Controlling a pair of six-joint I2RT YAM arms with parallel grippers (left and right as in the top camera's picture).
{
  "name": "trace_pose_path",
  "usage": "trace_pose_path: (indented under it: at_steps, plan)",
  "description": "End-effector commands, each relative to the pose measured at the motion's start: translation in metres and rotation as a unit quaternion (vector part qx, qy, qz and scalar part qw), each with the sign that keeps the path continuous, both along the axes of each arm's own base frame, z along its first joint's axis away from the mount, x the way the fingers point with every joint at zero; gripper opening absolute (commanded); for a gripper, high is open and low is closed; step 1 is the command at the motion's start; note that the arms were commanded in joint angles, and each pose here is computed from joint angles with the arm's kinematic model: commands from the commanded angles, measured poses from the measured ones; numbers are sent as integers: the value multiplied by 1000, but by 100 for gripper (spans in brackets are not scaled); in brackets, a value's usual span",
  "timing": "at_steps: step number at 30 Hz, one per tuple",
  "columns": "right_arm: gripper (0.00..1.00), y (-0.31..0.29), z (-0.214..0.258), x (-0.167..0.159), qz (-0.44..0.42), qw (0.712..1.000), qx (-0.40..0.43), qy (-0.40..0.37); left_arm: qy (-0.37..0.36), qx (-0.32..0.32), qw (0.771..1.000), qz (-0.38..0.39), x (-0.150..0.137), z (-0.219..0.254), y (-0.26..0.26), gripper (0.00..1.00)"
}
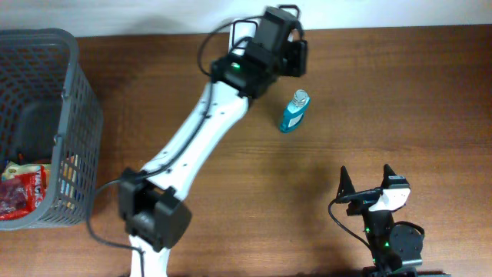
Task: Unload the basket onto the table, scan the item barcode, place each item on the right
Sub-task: 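Set the bottle down beside the scanner and release, then reach the left gripper into the basket toward the snack bags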
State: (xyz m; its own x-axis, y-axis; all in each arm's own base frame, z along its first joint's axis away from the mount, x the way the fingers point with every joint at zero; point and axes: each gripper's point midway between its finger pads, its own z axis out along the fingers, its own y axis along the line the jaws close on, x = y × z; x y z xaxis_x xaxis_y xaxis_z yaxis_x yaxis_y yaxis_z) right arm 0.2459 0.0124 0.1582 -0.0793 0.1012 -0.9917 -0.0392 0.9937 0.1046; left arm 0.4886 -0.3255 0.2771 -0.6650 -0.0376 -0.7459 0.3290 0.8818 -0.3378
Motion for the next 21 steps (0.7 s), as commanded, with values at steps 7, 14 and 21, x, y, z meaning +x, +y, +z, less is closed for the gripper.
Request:
trace_pose_path:
  at_steps: [7,14,21]
  plan:
    - [99,-3,-4,0,-7,1000,3,4,-38,-13,989,143,-18,114,184,68]
    - [99,-3,-4,0,-7,1000,3,4,-16,-7,964,266,-38,125,310,79]
    - [99,-3,-4,0,-7,1000,3,4,-29,-20,933,359,-58,139,406,87]
